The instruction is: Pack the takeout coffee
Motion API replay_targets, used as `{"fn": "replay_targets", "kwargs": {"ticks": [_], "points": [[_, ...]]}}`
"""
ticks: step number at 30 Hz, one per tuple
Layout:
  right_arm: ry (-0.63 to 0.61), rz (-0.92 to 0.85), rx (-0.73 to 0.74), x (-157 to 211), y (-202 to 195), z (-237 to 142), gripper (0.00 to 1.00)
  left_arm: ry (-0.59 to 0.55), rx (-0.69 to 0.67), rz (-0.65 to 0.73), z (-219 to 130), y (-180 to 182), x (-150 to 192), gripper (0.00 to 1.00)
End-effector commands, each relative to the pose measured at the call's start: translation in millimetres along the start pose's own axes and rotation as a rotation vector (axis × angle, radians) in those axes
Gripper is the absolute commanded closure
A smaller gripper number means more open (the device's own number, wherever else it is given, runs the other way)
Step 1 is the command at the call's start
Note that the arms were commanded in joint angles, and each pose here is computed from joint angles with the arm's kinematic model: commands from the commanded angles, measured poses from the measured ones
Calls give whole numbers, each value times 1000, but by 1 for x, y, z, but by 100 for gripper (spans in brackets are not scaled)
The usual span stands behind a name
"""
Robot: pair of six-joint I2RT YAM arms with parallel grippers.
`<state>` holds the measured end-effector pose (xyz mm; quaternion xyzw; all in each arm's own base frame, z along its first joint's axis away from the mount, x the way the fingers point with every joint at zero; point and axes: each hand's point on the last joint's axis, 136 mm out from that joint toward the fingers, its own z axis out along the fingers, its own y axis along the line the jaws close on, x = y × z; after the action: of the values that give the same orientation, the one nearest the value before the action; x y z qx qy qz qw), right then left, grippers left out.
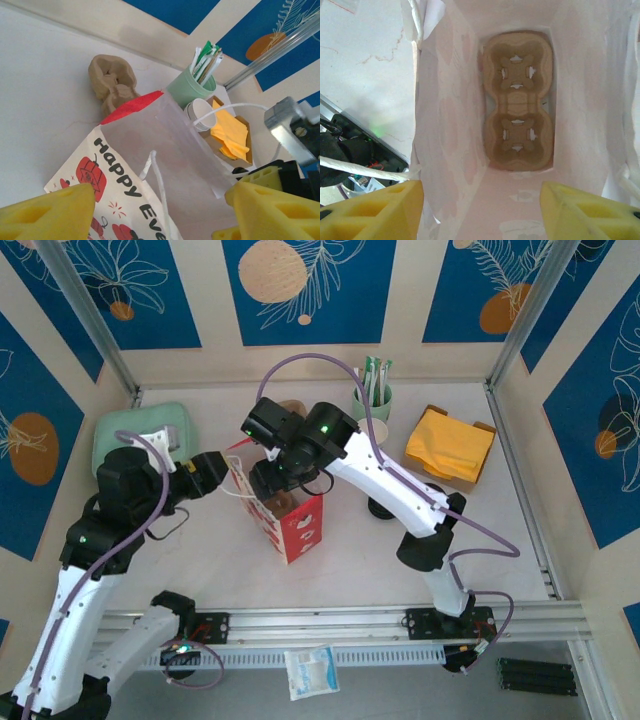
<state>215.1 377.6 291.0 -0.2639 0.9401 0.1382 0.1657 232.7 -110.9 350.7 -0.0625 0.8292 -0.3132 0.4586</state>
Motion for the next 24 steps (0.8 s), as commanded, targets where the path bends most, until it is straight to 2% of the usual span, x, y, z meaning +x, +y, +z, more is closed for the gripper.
{"fn": "replay_targets", "kwargs": {"ticks": [1, 7, 9, 10, 24], "points": [[-29, 7, 8, 3, -5, -21, 38, -6, 8, 35, -10, -7, -7, 24], [-32, 17, 26, 4, -8, -24, 38, 7, 26, 57, -14, -16, -12, 12], [-36, 16, 29, 5, -9, -27, 38, 6, 33, 60, -15, -19, -14, 7], [-40, 14, 29, 6, -10, -29, 38, 4, 37, 60, -16, -20, -15, 0], [-77, 22, 36, 5, -17, -47, 37, -2, 51, 80, -20, -29, -24, 1]]}}
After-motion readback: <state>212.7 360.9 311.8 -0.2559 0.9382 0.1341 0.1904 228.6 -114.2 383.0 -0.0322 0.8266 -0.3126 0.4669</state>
